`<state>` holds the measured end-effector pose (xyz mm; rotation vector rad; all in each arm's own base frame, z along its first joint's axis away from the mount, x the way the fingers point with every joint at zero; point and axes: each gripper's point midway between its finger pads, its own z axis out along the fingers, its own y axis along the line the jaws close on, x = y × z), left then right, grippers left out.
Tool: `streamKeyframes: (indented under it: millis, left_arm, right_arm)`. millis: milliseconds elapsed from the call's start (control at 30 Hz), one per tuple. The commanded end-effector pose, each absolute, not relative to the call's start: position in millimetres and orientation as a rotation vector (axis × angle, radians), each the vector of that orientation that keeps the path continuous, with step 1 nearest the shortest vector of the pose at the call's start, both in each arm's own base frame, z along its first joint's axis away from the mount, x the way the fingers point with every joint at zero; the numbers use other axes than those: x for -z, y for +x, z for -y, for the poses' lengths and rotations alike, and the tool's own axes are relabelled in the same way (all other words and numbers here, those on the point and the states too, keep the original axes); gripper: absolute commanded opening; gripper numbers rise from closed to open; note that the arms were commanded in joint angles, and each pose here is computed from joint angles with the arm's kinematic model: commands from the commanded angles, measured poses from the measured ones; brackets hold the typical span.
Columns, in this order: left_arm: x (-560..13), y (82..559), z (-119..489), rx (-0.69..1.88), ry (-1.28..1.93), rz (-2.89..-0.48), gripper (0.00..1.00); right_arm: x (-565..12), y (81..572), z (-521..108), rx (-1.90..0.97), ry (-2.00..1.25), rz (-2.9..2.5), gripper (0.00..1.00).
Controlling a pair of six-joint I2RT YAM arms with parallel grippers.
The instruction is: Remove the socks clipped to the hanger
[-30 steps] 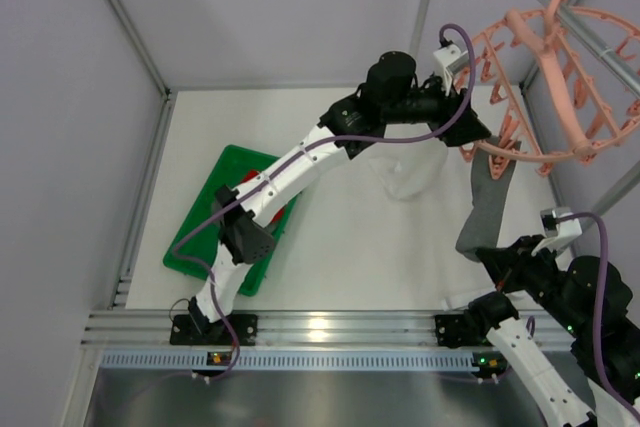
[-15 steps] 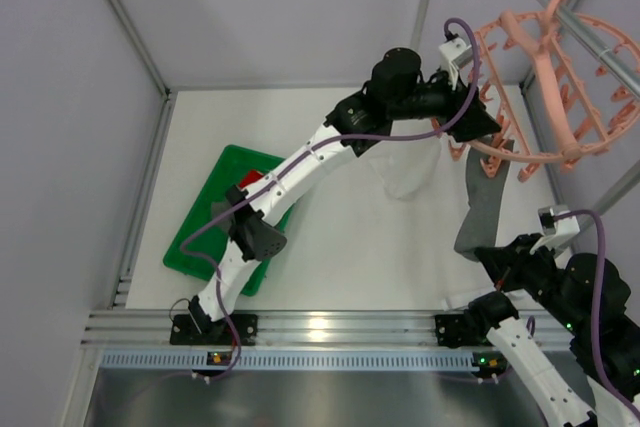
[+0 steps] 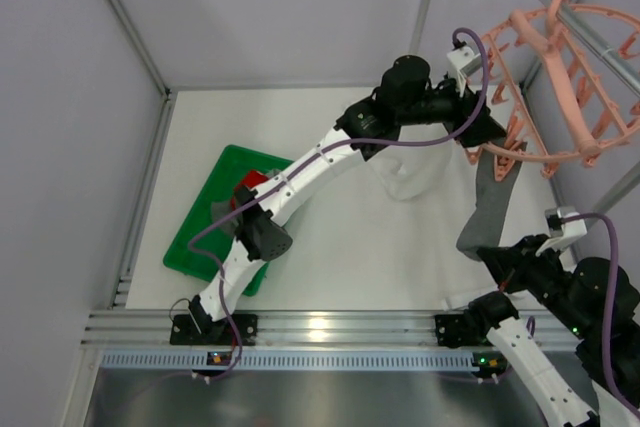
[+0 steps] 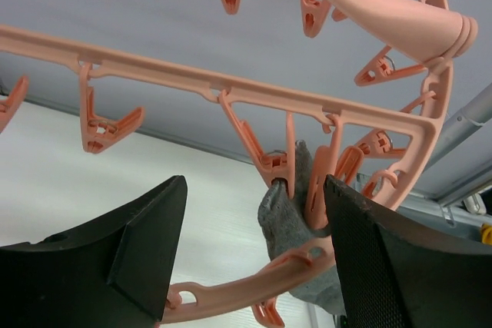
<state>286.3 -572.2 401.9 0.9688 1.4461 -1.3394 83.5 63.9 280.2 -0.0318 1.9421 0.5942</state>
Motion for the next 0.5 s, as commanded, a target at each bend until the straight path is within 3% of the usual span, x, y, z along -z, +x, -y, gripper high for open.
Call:
streamKeyframes:
  millis: [0,467]
  left_arm:
    - [-421,282,582,1.335,0.956,-1.338,0.76]
    - [-423,272,600,1.394,0.923,-1.283,0.76]
  right_arm:
    - [-292,81,-68,-0.626,-0.054,-1.923,0.0]
    - [-293,73,-63,-0.618,-0.053,-1.921,0.0]
